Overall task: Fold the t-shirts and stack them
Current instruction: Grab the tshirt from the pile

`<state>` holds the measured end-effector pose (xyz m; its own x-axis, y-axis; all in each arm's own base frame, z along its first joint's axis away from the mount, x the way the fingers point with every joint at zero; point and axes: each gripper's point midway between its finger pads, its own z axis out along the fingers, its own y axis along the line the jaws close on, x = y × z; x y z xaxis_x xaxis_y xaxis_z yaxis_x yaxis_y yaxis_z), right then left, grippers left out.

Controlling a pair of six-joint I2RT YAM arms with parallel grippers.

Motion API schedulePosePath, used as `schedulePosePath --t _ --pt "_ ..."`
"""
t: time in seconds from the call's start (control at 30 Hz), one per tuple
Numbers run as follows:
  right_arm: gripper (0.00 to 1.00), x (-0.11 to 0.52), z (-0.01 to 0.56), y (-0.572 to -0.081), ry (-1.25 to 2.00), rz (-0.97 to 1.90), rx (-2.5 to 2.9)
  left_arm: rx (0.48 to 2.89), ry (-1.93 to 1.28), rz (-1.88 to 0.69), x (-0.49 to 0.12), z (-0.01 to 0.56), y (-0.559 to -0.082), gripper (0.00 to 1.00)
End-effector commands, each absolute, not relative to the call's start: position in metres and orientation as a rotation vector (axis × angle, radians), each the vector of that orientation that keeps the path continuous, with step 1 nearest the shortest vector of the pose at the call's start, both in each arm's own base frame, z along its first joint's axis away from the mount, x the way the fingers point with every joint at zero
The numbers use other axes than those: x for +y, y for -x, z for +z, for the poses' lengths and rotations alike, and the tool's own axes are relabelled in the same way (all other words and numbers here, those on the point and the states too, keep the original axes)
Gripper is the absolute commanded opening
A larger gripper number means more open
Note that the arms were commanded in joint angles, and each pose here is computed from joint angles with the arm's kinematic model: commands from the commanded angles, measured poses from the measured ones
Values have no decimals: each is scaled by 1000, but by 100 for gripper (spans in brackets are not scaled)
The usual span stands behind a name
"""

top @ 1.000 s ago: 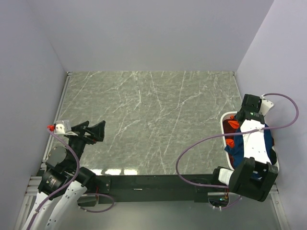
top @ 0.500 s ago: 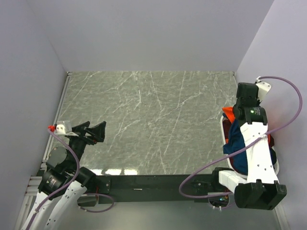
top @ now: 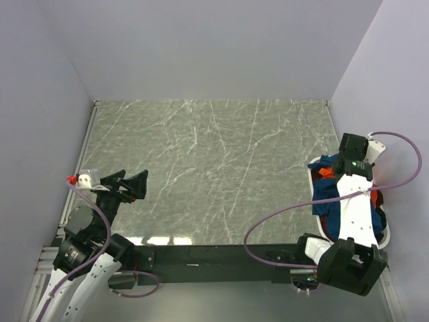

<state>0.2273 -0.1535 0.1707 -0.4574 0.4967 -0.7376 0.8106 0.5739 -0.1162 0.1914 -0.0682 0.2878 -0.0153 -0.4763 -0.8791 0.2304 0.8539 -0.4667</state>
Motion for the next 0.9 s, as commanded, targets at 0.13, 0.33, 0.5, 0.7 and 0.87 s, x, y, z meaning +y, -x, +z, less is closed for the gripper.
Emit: schedulePosePath --t 0.13,0.33,0.5,0.7,0.87 --pt "57 -163 209 -224 -1062 -621 2009 1446 202 -586 -68 298 -189 99" --pt "48 -177 235 -205 -1084 -707 1939 1436 204 -590 -68 300 -188 100" --pt "20 -186 237 -188 -1187 -697 1872 1433 203 -593 -68 300 -188 99" --pt "0 -184 291 -189 -1153 -630 1715 1434 199 -595 -69 300 -187 100" --pt "0 -177 338 -198 -1093 -537 1641 1434 201 -595 -69 300 -187 99"
